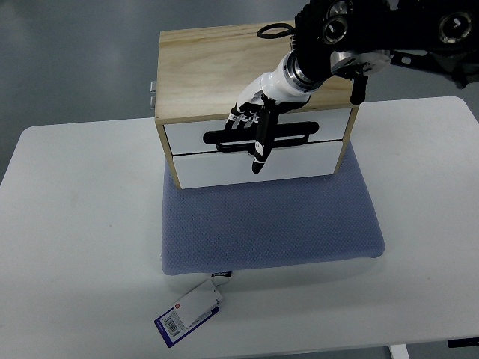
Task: Open wood drawer with right hand
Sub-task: 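Hook the handle with the right fingers and pull the drawer toward the robot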
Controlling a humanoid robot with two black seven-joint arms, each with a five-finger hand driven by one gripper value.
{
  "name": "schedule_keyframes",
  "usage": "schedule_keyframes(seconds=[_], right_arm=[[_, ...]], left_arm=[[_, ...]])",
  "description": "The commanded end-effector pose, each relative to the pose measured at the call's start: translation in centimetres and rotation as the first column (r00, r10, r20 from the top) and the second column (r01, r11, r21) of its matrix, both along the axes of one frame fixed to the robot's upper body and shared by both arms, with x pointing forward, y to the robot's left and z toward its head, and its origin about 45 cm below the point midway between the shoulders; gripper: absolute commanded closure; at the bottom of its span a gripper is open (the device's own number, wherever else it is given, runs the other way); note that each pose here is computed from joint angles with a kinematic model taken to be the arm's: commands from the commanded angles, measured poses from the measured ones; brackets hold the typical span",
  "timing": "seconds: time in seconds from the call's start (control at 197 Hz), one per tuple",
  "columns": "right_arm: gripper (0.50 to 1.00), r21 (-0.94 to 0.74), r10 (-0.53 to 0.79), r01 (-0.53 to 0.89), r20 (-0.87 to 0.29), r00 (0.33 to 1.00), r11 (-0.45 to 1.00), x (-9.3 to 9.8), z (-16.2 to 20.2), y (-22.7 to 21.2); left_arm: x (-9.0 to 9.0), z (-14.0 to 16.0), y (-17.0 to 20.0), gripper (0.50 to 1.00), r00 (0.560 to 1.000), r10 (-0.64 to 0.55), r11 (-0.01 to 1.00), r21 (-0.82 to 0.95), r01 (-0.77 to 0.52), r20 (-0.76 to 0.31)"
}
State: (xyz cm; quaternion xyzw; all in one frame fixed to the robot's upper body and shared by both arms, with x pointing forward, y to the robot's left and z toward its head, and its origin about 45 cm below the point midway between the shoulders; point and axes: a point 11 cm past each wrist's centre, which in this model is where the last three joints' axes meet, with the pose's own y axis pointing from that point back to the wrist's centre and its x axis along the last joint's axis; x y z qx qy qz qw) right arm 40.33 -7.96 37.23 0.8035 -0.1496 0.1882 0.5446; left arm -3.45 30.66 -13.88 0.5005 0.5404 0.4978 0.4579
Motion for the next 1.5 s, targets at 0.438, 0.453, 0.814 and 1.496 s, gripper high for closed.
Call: schedule_keyframes(seconds=[0.438,0.453,0.814,1.496], right_arm=[[0.556,-0.023,-0.023,0.022,-0.043,0.999,0.999,0.0,-2.1,-1.3],[0.556,-0.023,-0.023,0.022,-0.045,0.999,0.999,0.0,-2.2,-1.3],[0.556,-0.027,-0.025,0.023,-0.057,0.998,0.999,0.0,-2.5,-2.1],[0.556,-0.007,0.071,-0.073,-0.163,0.984,0.997,-2.6,-2.9,-1.1]], left_arm=[[0.0,0.0,0.1,0.5,1.0,0.002,1.0,0.003,-0.002,0.0],[0.0,0.0,0.1,0.5,1.0,0.002,1.0,0.003,-0.002,0.0],[0.0,0.0,0.2,0.5,1.0,0.002,1.0,0.004,-0.002,0.0],[0.0,0.0,0.3,0.5,1.0,0.003,1.0,0.009,-0.003,0.0]])
